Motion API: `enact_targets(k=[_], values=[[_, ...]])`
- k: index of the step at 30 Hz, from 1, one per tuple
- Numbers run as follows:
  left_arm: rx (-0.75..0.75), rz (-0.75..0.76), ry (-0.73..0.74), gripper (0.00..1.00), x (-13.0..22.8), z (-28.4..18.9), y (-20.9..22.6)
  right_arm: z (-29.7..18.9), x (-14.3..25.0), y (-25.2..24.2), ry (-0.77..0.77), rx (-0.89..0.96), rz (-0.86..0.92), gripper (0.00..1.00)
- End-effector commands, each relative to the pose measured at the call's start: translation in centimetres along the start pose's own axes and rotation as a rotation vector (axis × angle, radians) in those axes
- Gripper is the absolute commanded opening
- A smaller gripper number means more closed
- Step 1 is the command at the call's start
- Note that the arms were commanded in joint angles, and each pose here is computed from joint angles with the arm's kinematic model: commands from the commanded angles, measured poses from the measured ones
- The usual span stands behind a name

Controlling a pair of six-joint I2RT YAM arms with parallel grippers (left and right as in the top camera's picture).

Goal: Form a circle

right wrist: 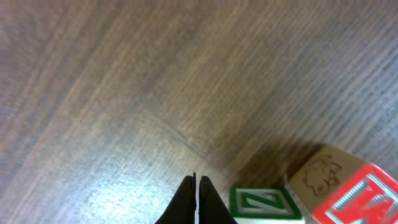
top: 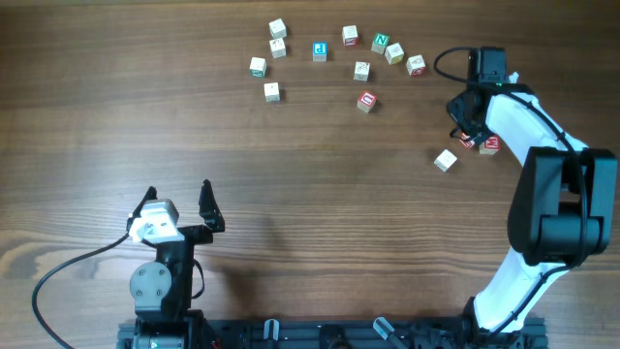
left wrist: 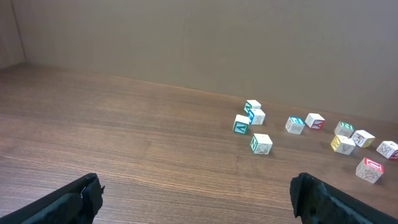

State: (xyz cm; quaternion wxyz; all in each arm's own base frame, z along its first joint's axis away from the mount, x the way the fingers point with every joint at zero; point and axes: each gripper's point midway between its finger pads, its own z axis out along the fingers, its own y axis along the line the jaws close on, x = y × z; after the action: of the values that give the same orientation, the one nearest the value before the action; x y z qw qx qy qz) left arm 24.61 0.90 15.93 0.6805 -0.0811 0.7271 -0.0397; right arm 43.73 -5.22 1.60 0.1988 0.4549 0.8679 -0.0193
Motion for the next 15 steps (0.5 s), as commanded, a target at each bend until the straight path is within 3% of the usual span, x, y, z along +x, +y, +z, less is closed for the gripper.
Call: enact_targets(k=[1,15], values=[[0.006,0.022,-0.003,1.0,0.1,0.0,0.0,-0.3,-0.7,0.8,-0.023,-0.019,0.007,0.05],[0.006,0.022,-0.003,1.0,0.1,0.0,0.0,-0.3,-0.3,-0.2,-0.011,0.027,0.028,0.05]])
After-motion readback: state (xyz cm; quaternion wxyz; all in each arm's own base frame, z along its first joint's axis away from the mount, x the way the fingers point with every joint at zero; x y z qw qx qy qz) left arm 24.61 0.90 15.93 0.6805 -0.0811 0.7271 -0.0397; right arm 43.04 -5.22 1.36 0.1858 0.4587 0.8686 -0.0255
